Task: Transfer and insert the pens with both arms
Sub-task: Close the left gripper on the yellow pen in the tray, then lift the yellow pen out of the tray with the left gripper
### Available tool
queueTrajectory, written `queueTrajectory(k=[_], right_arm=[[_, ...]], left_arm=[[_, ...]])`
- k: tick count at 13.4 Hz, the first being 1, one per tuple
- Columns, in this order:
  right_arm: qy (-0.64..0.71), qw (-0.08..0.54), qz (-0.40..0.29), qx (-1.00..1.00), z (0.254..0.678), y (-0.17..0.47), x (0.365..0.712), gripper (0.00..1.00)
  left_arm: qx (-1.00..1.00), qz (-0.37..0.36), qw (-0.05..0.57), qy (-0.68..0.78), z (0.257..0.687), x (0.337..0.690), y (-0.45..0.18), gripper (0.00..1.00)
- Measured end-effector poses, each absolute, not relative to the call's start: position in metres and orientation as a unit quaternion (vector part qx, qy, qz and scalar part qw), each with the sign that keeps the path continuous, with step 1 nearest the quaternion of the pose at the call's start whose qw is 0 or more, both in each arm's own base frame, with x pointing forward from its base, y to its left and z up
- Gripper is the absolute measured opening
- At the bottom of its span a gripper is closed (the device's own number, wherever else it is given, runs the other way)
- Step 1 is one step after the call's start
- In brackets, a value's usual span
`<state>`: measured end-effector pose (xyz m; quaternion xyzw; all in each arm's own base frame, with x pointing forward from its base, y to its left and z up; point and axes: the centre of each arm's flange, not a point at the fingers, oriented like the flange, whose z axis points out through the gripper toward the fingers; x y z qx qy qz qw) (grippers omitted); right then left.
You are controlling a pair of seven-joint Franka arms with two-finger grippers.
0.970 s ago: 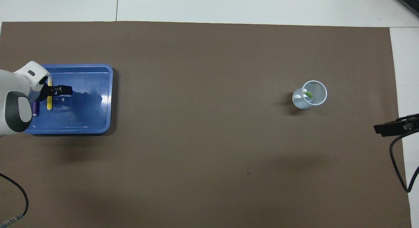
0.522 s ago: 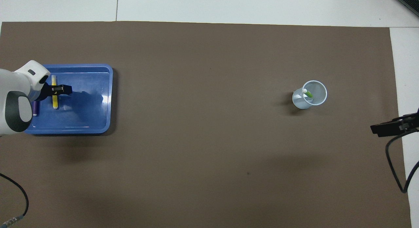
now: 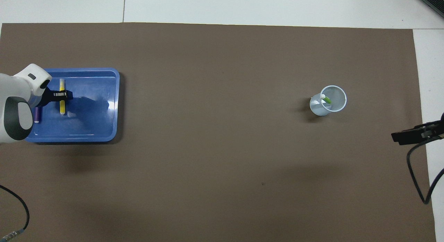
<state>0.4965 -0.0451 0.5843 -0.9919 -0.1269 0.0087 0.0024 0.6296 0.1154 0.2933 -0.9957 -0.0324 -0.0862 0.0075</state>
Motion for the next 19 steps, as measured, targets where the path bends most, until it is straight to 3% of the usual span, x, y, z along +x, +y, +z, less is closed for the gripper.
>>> queueTrajectory(k=[5,11,19], right_arm=[[-0.122,0.002,0.009,-0.992,0.584,-0.04,0.497,1.0],[-0.117,0.002,0.01,-0.993,0.583,-0.043,0.497,1.0],[-0.077,0.002,0.011,-0.997,0.583,-0.042,0.496,1.0]], left_arm=[[-0.996,-0.057,-0.006,-0.064,0.304,0.635,0.109,0.24],[-0.989,-0.05,-0.057,-0.127,0.364,0.648,0.092,0.24],[-0.97,-0.036,-0.067,-0.23,0.411,0.643,-0.016,0.24]])
